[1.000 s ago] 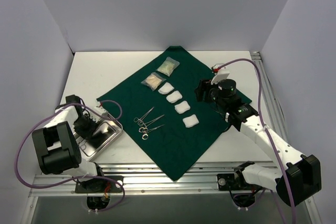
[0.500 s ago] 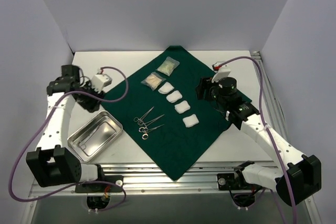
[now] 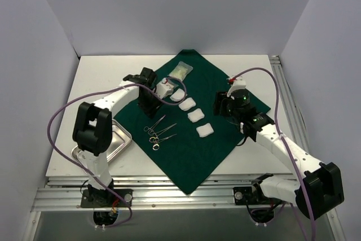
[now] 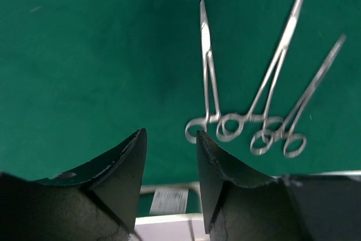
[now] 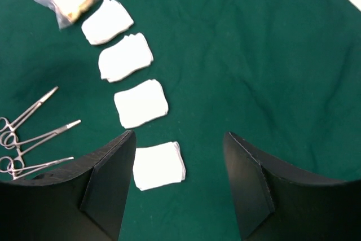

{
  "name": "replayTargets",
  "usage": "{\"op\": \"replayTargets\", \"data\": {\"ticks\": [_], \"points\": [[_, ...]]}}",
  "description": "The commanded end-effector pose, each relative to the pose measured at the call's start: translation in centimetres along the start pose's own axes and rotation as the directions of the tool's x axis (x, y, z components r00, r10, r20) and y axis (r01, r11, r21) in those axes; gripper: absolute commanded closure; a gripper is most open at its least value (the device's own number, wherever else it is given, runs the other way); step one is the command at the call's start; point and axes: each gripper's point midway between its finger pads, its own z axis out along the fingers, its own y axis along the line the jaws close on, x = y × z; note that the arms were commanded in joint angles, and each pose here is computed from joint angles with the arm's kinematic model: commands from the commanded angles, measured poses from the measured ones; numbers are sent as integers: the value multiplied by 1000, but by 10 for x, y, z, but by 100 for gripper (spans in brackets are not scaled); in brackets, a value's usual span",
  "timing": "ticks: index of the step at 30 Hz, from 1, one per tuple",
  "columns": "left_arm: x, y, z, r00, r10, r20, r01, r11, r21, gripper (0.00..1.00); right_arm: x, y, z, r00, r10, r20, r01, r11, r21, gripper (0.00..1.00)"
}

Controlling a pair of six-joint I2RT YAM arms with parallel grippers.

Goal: Prepare the surgical pack

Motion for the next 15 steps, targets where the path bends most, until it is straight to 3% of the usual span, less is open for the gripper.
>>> {"op": "replayTargets", "data": {"ticks": [1,15], "points": [[-32,-3,3,998,9,70,-7,1000,-30,51,2,-5,1,1000,12,7,-12,1000,28,41],[-22,-30,50,999,32,1,-32,999,19,55,14,-10,11,999,-8,-35,10,999,54,41]]}}
